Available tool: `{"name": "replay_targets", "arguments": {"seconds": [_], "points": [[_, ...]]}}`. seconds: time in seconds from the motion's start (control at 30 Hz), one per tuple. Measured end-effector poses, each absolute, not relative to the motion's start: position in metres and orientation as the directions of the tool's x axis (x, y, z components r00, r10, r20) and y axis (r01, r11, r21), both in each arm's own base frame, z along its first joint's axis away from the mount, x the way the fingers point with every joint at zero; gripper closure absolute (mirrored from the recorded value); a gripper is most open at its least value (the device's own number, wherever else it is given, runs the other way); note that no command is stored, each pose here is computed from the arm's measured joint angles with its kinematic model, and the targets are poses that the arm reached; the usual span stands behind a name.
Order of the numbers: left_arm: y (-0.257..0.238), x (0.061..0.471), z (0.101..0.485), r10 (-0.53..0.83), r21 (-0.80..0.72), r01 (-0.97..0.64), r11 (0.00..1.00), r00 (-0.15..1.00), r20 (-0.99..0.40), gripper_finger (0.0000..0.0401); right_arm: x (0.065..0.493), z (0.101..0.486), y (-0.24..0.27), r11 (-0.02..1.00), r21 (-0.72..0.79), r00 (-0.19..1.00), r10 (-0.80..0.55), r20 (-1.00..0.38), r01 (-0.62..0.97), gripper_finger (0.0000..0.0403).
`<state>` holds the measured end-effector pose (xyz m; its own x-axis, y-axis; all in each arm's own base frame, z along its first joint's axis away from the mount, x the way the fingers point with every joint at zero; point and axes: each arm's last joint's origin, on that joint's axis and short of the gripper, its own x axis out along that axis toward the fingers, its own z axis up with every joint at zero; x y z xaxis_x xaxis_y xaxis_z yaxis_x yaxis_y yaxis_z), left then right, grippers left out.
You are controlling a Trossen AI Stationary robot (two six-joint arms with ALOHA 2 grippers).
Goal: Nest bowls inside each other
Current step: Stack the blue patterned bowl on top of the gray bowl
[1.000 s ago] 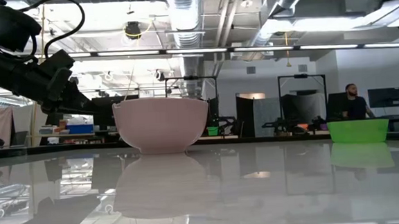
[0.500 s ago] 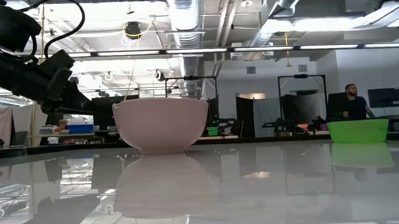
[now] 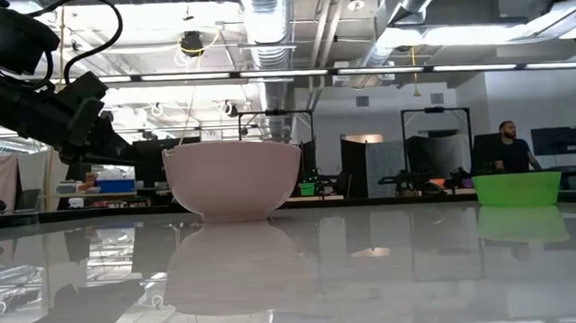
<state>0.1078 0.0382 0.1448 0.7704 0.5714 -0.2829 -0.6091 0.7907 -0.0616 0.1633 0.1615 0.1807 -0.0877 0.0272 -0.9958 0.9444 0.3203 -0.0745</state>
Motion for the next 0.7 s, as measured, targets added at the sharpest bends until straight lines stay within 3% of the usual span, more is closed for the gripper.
{"name": "replay_targets", "arguments": {"seconds": [0.17,0.4,0.5,0.7], "points": [[0.038,0.108,0.145,0.571,-0.062,-0.609,0.791,0.770,-0.283,0.0243,0.165,0.172,0.156,0.370,-0.049,-0.070,0.044,-0.997,0.928,0.0228],[0.038,0.108,0.145,0.571,-0.062,-0.609,0.791,0.771,-0.283,0.0243,0.173,0.174,0.152,0.452,0.007,-0.031,0.076,-0.997,0.892,0.0381],[0.038,0.108,0.145,0.571,-0.062,-0.609,0.791,0.771,-0.283,0.0243,0.173,0.179,0.147,0.447,0.034,-0.002,0.080,-0.997,0.894,0.0383],[0.038,0.108,0.145,0.571,-0.062,-0.609,0.791,0.771,-0.283,0.0243,0.172,0.207,0.130,0.379,0.199,0.173,0.101,-0.980,0.904,0.0387]]}}
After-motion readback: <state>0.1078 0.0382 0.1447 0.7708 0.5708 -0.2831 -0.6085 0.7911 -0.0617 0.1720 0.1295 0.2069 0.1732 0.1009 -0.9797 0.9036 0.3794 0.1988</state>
